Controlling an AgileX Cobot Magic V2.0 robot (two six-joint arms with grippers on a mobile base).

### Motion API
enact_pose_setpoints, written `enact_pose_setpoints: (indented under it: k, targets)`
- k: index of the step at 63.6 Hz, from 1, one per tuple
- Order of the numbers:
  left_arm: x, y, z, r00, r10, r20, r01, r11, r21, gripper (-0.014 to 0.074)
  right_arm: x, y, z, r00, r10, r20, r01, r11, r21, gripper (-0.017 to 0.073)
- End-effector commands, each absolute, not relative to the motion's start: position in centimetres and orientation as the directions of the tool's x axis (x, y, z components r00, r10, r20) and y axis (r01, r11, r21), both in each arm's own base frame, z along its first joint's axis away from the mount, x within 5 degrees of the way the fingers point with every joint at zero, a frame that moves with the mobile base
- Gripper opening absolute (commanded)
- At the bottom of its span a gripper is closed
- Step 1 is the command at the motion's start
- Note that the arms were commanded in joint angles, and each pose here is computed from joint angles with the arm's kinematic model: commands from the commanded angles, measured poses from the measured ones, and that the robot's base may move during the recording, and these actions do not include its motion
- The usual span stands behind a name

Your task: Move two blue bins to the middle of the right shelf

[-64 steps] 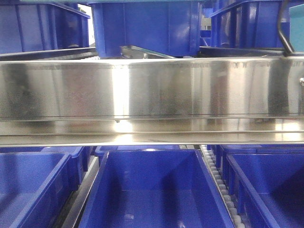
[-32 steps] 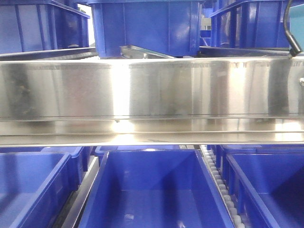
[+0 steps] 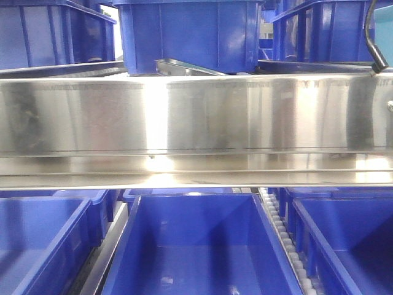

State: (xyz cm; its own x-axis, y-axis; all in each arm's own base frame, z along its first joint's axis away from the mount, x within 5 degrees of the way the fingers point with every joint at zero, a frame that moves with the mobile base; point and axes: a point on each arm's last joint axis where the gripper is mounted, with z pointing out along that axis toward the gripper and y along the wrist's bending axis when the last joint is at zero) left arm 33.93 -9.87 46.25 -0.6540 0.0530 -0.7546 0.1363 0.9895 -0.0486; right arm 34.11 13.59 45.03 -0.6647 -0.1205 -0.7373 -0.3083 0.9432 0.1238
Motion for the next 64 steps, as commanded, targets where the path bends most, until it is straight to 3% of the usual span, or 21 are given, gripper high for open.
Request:
enact_pose_setpoints:
  k: [1,27,51,64]
  targets:
    - [33.8,-10.3,48.1,-0.536,0.025,-0.844,0.176,0.981,-0.083,-0.0111,34.1,13.7,46.9,-0.555,-0.082,-0.828,-0.337,0.932,0.134,-0.0153]
    - [34.6,-10.7,50.0,-0.339,-0.023,-0.941,0.214,0.972,-0.101,-0.0111,34.7,13.9,48.1,-0.438,-0.028,-0.899,-0.347,0.927,0.140,-0.0153]
    - [34.7,-10.7,50.2,-0.324,-0.027,-0.946,0.217,0.971,-0.102,-0.0111,34.7,13.9,48.1,-0.438,-0.028,-0.899,-0.347,0.927,0.140,-0.0153]
    - [34.7,-10.7,50.2,-0.324,-0.027,-0.946,0.217,0.971,-0.102,-0.0111,35.1,14.0,48.6,-0.373,0.001,-0.928,-0.352,0.925,0.143,-0.0153]
